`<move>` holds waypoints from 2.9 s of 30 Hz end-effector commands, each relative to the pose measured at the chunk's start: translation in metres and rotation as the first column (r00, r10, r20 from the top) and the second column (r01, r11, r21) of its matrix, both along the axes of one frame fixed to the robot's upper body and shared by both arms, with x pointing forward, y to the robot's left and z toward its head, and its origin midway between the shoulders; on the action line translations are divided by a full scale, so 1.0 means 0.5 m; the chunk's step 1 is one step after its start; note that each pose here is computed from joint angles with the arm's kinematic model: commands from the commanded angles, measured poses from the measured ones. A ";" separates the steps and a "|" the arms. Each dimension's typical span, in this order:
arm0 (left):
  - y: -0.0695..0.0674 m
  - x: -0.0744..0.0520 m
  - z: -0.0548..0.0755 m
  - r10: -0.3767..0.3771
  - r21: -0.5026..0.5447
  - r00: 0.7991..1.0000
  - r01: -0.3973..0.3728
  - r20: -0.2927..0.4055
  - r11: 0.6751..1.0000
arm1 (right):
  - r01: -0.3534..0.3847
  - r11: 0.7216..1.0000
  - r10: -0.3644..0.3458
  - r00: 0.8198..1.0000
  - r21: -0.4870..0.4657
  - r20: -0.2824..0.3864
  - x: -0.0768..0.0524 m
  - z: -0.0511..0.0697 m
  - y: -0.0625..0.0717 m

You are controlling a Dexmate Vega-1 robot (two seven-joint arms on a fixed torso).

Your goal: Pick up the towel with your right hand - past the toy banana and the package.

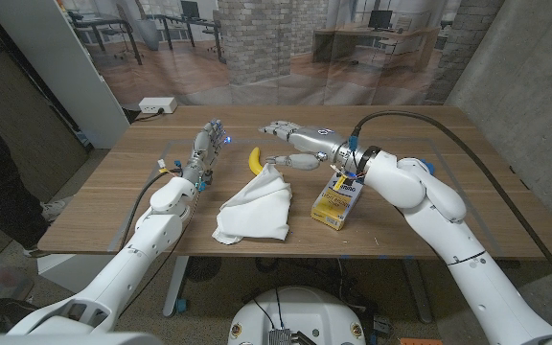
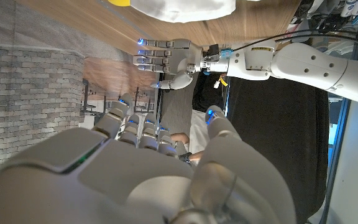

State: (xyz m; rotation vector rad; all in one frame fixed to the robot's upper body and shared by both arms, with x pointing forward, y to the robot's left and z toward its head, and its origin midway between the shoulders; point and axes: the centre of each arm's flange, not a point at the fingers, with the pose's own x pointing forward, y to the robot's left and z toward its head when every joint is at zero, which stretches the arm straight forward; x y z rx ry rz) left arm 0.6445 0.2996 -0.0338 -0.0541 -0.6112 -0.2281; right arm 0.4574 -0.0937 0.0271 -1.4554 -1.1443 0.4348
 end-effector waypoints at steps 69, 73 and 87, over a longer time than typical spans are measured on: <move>0.018 0.004 -0.007 0.000 -0.010 1.000 0.000 -0.007 1.000 | 0.139 0.938 -0.183 0.976 -0.317 -0.115 0.064 -0.059 0.088; 0.021 0.004 -0.008 0.002 -0.014 1.000 -0.002 -0.005 1.000 | 0.140 0.934 -0.188 0.975 -0.328 -0.121 0.069 -0.063 0.089; 0.022 0.001 -0.008 0.006 -0.014 1.000 -0.006 -0.006 1.000 | 0.154 0.920 -0.214 0.968 -0.360 -0.132 0.079 -0.075 0.092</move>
